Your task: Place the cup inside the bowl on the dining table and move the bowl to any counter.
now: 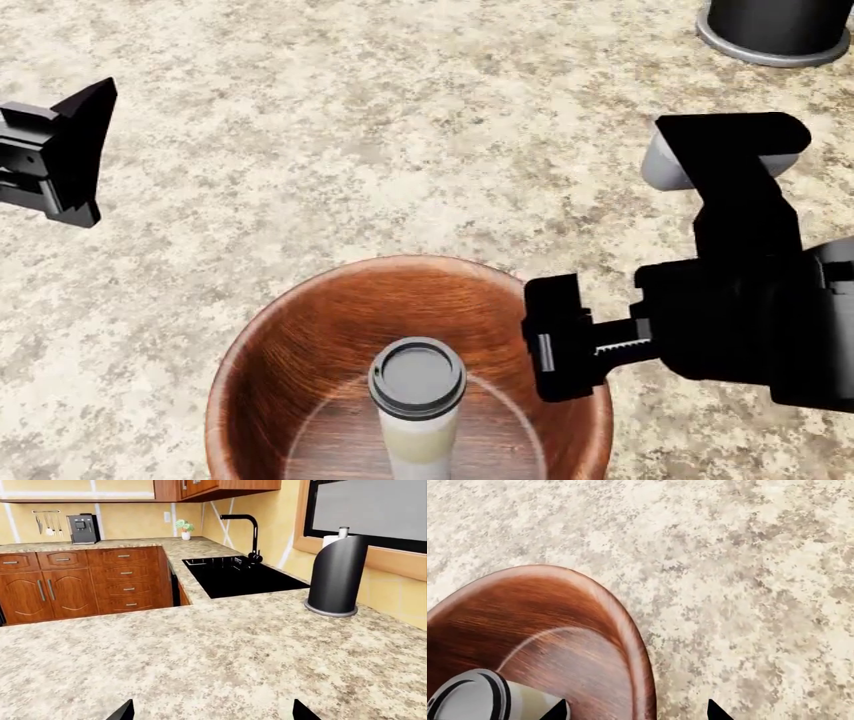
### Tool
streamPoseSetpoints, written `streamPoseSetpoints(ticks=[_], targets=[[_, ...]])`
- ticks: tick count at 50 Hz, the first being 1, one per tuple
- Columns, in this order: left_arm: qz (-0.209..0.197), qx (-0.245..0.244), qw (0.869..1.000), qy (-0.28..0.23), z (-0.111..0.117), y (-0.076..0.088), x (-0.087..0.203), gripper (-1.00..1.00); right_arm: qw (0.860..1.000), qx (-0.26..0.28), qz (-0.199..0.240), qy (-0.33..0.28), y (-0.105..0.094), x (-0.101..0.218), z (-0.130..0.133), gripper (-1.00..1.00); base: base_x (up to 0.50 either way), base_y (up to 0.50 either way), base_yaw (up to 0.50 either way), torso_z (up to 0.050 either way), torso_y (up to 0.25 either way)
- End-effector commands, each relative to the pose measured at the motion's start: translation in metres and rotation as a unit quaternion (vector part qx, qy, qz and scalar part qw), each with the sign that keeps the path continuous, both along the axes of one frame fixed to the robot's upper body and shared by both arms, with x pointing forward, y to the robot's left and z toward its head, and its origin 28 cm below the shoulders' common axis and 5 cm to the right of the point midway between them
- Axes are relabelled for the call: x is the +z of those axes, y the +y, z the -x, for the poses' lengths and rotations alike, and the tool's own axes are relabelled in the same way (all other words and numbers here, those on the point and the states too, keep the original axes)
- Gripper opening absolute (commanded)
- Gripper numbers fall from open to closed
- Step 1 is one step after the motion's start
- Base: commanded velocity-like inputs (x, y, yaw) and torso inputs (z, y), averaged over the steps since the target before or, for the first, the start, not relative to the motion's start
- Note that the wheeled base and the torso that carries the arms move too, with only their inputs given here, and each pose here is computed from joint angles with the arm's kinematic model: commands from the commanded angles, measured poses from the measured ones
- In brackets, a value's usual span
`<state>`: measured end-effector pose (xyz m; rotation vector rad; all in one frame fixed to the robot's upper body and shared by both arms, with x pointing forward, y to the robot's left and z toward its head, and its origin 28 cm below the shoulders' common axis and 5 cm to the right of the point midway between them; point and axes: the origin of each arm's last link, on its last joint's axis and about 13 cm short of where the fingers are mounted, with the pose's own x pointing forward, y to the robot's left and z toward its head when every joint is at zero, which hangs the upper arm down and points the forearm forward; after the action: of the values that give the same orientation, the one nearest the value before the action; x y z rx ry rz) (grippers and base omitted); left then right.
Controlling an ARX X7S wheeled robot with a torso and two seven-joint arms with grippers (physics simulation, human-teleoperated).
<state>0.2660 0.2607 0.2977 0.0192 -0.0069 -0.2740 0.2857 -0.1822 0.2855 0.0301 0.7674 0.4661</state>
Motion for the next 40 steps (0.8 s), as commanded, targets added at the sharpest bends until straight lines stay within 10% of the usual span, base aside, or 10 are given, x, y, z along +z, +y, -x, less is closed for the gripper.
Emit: streamPoseSetpoints(ticks=[1, 40], targets=[[-0.002, -0.001, 1.0, 0.001, 0.0, 0.0, 0.0, 1.0, 1.0, -0.004, -0.004, 0.029, 0.001, -0.013, -0.004, 1.0, 0.0, 0.0, 0.0, 0.0, 0.0], [-0.008, 0.005, 1.0, 0.005, 0.001, 0.001, -0.006, 1.0, 0.999, 0.026, 0.025, 0.013, 0.007, -0.035, -0.011, 1.0, 0.0, 0.0, 0.0, 0.0, 0.0]])
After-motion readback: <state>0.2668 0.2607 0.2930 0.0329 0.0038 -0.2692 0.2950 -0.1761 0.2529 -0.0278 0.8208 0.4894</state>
